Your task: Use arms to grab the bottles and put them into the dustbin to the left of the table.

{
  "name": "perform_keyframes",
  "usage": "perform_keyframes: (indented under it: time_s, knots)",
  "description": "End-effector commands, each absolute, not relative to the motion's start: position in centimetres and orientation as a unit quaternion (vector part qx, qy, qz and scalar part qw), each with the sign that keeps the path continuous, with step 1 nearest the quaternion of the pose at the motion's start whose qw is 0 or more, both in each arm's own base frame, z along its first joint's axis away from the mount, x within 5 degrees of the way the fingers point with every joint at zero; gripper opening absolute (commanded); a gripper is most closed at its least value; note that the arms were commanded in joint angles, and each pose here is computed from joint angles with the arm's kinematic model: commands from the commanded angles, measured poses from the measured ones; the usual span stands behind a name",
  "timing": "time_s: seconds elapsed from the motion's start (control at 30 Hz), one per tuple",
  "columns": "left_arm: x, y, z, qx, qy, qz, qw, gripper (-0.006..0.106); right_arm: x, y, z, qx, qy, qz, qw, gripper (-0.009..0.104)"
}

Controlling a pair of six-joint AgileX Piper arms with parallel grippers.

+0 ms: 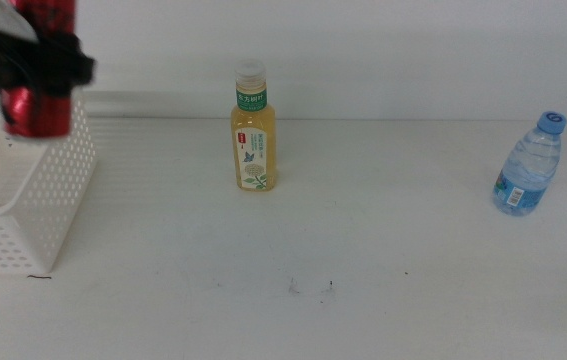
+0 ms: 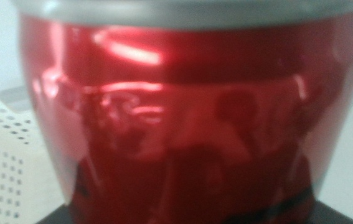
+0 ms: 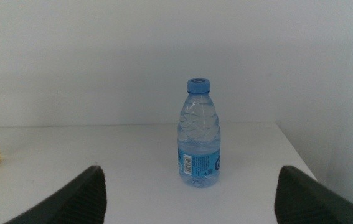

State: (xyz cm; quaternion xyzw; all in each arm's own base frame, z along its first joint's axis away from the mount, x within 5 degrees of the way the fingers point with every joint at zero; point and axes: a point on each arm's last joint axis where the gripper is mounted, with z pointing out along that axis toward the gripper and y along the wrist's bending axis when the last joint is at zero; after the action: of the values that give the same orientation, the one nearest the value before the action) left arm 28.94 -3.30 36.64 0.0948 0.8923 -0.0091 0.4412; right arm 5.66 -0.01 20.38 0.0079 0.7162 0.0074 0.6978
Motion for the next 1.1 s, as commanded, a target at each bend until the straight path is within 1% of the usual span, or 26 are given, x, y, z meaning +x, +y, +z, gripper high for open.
perform_keyframes:
  time_s: [0.0, 0.07, 0.13, 0.33, 0.4, 0.57, 0.67, 0.8, 0.93, 1.07]
  knots:
    - [29.1, -2.4, 38.9, 0.116, 0.886, -0.012, 0.449, 0.025, 5.6, 0.0, 20.4, 0.005, 0.713, 0.001, 0.701, 0.093]
    - [29.7, -1.4, 39.7, 0.124, 0.891, -0.026, 0.436, 0.025, 5.6, 0.0, 20.4, 0.005, 0.713, 0.001, 0.701, 0.093]
    - [30.5, 0.0, 40.1, 0.119, 0.896, -0.032, 0.426, 0.025, 5.6, 0.0, 20.4, 0.005, 0.713, 0.001, 0.701, 0.093]
    - [33.5, 3.8, 39.4, 0.112, 0.922, -0.016, 0.370, 0.025, 5.6, 0.0, 20.4, 0.005, 0.713, 0.001, 0.701, 0.093]
    - [34.4, 4.7, 38.8, 0.117, 0.929, -0.016, 0.350, 0.025, 5.6, 0.0, 20.4, 0.005, 0.713, 0.001, 0.701, 0.093]
    - [37.0, 6.8, 36.9, 0.104, 0.940, -0.016, 0.324, 0.025, 5.6, 0.0, 20.4, 0.005, 0.713, 0.001, 0.701, 0.093]
    - [38.0, 8.5, 35.6, 0.089, 0.947, -0.008, 0.309, 0.025, 5.6, 0.0, 20.4, 0.005, 0.713, 0.001, 0.701, 0.093]
    - [39.1, 10.2, 33.8, 0.075, 0.953, -0.008, 0.292, 0.025, 5.6, 0.0, 20.4, 0.005, 0.713, 0.001, 0.701, 0.093]
    - [39.8, 11.2, 31.8, 0.092, 0.961, 0.019, 0.260, 0.025, 5.6, 0.0, 20.4, 0.005, 0.713, 0.001, 0.701, 0.093]
    - [40.8, 11.7, 29.6, 0.085, 0.968, 0.021, 0.236, 0.025, 5.6, 0.0, 20.4, 0.005, 0.713, 0.001, 0.701, 0.093]
